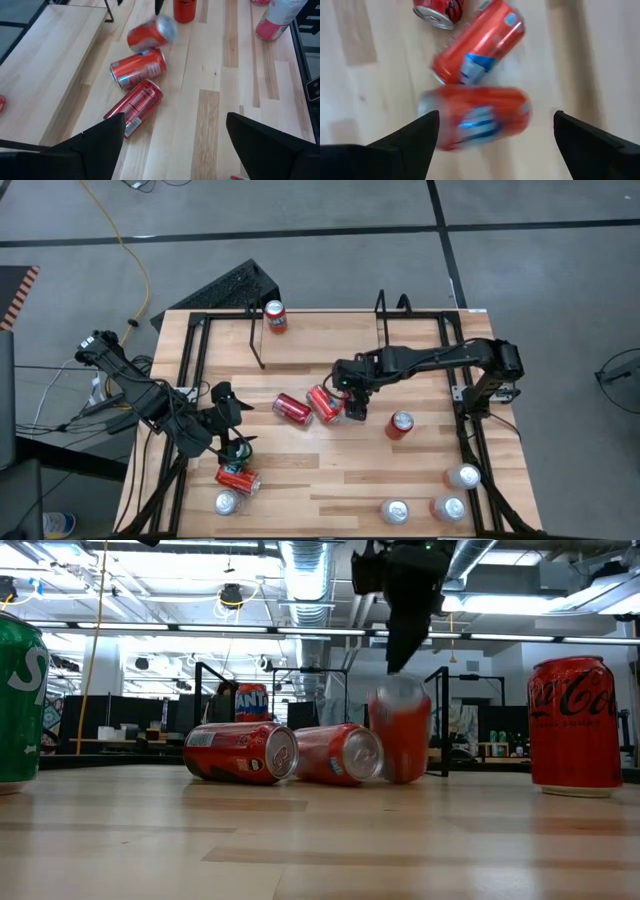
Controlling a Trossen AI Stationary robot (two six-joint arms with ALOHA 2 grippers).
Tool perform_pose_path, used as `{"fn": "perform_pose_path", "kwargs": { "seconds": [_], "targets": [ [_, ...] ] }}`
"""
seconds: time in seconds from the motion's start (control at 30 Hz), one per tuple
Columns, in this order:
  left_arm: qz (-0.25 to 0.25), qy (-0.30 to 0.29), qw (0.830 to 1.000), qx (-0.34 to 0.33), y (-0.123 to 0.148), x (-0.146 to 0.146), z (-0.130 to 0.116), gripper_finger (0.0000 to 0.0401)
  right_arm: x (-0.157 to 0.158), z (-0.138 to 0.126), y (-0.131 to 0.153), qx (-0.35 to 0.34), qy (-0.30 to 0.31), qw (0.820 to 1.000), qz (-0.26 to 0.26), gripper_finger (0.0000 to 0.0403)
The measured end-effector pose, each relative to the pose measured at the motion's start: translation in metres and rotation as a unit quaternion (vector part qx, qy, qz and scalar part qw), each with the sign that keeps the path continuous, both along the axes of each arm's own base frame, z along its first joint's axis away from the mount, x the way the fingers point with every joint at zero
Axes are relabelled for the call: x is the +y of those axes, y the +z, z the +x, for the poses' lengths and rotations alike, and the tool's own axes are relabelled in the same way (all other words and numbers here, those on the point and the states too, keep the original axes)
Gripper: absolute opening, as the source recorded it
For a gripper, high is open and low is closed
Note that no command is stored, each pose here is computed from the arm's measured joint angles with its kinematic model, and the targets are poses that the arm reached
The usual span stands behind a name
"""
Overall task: Place canned beverage on shelf
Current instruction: Put the red soda can on the shelf and align with the other red soda can
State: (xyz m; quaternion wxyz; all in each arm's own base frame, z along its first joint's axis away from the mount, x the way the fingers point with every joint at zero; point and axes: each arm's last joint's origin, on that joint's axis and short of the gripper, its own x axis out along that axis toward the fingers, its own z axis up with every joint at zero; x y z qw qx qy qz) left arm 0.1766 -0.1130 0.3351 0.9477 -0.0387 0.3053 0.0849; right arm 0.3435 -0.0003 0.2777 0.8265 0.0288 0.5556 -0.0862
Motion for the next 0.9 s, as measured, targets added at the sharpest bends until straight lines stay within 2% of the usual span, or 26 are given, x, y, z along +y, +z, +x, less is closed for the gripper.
{"fn": "perform_pose_path", "kwargs": {
  "seconds": [0.07,0.23,0.37,0.47,0.6,0.73,0.8,0.9],
  "targets": [
    [0.0,0.0,1.0,0.0,0.0,0.0,0.0,0.0332,0.002,0.0,0.002,-0.001,0.021,0.999,-0.025,0.0368],
    [-0.001,0.0,1.0,0.0,0.0,0.0,0.0,0.0332,0.016,-0.002,0.001,0.014,0.068,0.997,-0.039,0.0368],
    [-0.005,-0.005,1.0,0.004,0.0,0.0,0.0,0.0332,0.04,-0.009,-0.001,0.05,0.176,0.981,-0.067,0.0368],
    [-0.005,-0.006,1.0,0.004,0.0,0.0,0.0,0.0332,0.052,-0.015,-0.005,0.089,0.273,0.954,-0.092,0.0368],
    [-0.013,0.0,1.0,0.003,0.0,0.0,0.0,0.0332,0.062,-0.018,-0.017,0.148,0.363,0.914,-0.107,0.0368],
    [-0.023,0.007,1.0,0.003,-0.001,0.0,0.0,0.0332,0.071,-0.02,-0.037,0.206,0.459,0.858,-0.104,0.0368],
    [-0.023,0.008,1.0,0.005,-0.002,-0.001,0.0,0.0332,0.075,-0.021,-0.048,0.229,0.49,0.835,-0.104,0.0368],
    [-0.025,0.004,1.0,0.01,-0.004,-0.002,0.001,0.0332,0.081,-0.018,-0.066,0.257,0.506,0.817,-0.101,0.0368]
  ]
}}
